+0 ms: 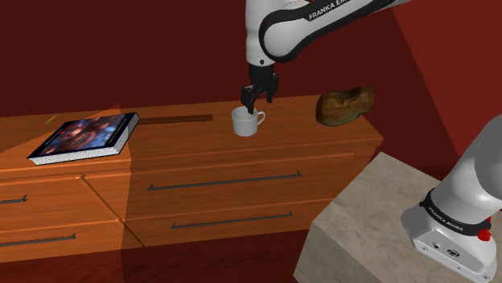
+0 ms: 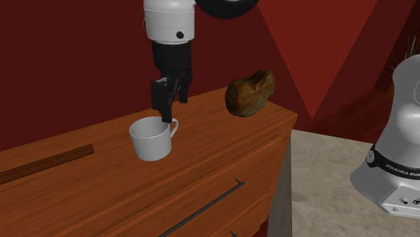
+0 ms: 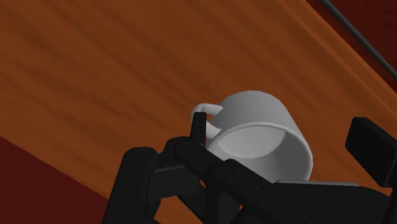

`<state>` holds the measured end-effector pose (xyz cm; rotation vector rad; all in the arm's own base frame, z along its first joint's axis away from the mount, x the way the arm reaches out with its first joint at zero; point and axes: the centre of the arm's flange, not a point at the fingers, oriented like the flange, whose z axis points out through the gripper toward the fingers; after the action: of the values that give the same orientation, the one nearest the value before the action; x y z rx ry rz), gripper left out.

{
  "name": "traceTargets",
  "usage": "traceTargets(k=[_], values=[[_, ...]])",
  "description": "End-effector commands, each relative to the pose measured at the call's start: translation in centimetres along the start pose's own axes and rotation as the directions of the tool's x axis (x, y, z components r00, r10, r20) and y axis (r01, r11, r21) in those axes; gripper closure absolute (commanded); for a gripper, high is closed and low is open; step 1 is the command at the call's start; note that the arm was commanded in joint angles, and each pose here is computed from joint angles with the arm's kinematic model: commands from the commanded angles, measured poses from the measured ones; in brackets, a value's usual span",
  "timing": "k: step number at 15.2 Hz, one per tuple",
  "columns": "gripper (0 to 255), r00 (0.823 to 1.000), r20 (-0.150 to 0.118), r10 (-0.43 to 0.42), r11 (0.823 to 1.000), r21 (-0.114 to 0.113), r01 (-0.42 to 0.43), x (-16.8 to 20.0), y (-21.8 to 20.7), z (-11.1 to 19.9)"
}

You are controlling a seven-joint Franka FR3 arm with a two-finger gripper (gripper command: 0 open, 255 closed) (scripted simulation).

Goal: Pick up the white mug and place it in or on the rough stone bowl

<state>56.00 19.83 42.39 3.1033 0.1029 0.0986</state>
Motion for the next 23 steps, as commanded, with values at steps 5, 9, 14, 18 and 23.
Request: traceTargets(k=[5,9,14,18,23], values=[[0,1.0,0.002,0.011,1.0,-0.02,-0.011,5.9,-4.5,3.6],[0,1.0,0.002,0.014,1.0,-0.026,-0.014,7.7,-5.9,5.8],[0,1.0,0.002,0.014,1.0,-0.026,-0.014,7.7,-5.8,8.5],[0,1.0,0.002,0.014,1.0,-0.026,-0.014,7.7,-5.8,8.8],[0,1.0,0.002,0.014,1.0,-0.026,-0.014,7.7,-5.8,8.8]])
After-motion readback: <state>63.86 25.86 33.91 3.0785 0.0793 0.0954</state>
